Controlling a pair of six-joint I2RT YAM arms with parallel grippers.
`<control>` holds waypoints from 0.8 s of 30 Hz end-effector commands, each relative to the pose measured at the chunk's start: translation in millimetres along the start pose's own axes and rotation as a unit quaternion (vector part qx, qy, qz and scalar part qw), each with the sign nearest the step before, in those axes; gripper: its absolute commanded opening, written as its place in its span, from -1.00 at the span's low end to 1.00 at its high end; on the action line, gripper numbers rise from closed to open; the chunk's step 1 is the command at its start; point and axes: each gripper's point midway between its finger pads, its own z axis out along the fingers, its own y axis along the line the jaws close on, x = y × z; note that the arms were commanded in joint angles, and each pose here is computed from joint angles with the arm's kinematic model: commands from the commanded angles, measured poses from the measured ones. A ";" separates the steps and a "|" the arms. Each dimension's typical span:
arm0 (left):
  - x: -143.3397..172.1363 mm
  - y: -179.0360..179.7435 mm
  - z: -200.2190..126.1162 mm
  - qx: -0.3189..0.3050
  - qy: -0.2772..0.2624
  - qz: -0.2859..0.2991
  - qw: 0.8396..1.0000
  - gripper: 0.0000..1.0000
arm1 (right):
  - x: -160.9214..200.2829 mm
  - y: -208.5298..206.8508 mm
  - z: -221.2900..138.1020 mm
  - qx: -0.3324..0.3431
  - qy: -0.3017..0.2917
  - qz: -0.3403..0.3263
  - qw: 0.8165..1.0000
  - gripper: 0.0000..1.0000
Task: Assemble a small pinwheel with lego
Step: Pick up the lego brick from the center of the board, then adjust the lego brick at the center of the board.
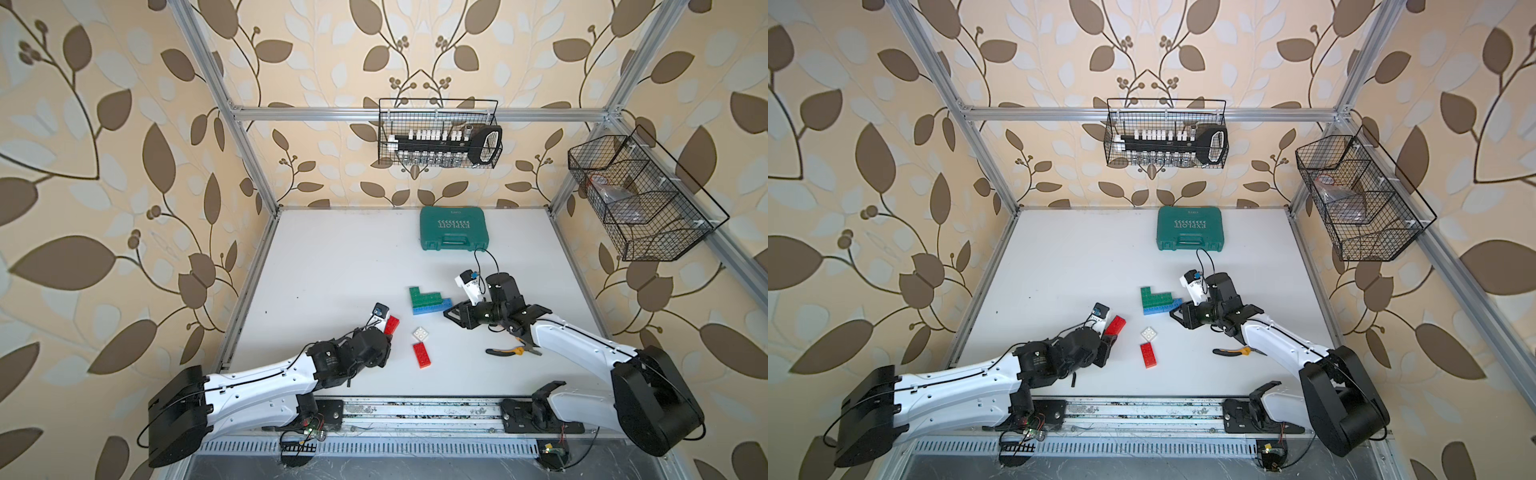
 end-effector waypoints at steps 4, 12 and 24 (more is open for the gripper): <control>-5.9 -38.2 5.8 0.113 0.082 0.075 0.987 -0.60 | -1.9 -4.0 22.2 -0.021 0.013 0.034 0.999 -0.22; -2.4 -46.7 32.4 0.130 0.078 0.103 0.983 -0.83 | 6.0 -17.0 37.2 -0.011 0.024 0.038 0.999 -0.22; -27.4 -34.3 60.4 0.109 0.010 0.185 0.977 -1.00 | -19.3 -49.8 52.7 0.027 0.003 0.041 0.999 -0.29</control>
